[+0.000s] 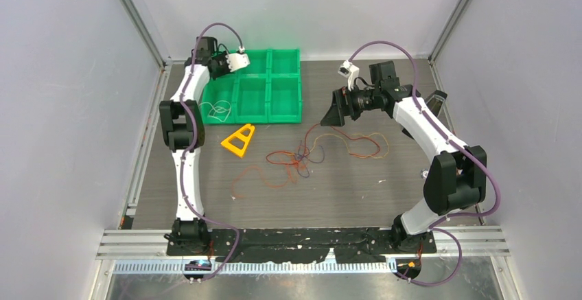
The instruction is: Untangle the cables
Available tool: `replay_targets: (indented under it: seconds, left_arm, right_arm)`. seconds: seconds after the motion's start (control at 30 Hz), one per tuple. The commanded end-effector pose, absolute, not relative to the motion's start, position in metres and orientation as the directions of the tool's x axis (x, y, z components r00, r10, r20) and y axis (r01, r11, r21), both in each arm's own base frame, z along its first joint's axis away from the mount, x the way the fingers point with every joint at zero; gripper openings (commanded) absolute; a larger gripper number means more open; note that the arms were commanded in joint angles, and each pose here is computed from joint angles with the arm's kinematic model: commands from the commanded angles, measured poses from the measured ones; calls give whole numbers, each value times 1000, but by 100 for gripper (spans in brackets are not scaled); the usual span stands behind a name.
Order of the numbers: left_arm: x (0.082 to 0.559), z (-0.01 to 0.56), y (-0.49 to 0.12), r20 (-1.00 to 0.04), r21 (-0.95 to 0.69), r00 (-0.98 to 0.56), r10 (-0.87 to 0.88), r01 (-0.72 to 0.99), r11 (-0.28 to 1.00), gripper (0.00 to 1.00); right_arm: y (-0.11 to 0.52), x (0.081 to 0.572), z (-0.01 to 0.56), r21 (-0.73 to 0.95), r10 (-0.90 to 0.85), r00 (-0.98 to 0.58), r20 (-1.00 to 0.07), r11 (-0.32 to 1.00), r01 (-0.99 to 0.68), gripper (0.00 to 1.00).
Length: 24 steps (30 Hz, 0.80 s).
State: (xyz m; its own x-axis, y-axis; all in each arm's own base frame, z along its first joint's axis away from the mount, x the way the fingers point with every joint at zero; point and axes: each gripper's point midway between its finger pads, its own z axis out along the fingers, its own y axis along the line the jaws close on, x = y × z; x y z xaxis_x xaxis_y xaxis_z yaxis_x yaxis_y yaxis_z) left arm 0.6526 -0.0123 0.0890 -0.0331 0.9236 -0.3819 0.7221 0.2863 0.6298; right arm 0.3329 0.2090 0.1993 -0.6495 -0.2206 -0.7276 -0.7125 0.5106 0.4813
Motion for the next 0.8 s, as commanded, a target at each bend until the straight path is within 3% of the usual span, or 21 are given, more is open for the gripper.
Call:
replay_targets:
  seconds: [0.0, 0.2, 0.4, 0.53, 0.6, 0.77]
  left_arm:
    - [650, 130, -37, -432, 655, 32, 901, 698, 289, 26]
    - [647, 166, -45, -484, 664, 47, 874, 670, 331, 36]
    - [624, 192, -58, -533, 640, 96, 841, 695, 327, 58]
    - [606, 243, -65, -634, 610, 114, 764, 682, 404, 69]
    - [593, 272, -70, -682, 587, 107, 724, 671, 453, 86]
    - [517, 325, -98, -839, 347, -21, 544, 749, 564, 96]
  right_arm:
    - [211, 341, 215, 460, -209, -619, -757, 503, -732, 96]
    - [210, 338, 215, 459, -210, -617, -758, 501, -734, 96]
    - [210, 337, 218, 461, -207, -613, -762, 490, -739, 96]
    - [209, 336, 219, 457, -211, -607, -766, 485, -746, 96]
    - [207, 335, 218, 444, -223, -598, -770, 485, -753, 96]
    - [195, 334, 205, 389, -294, -593, -750, 529, -754, 96]
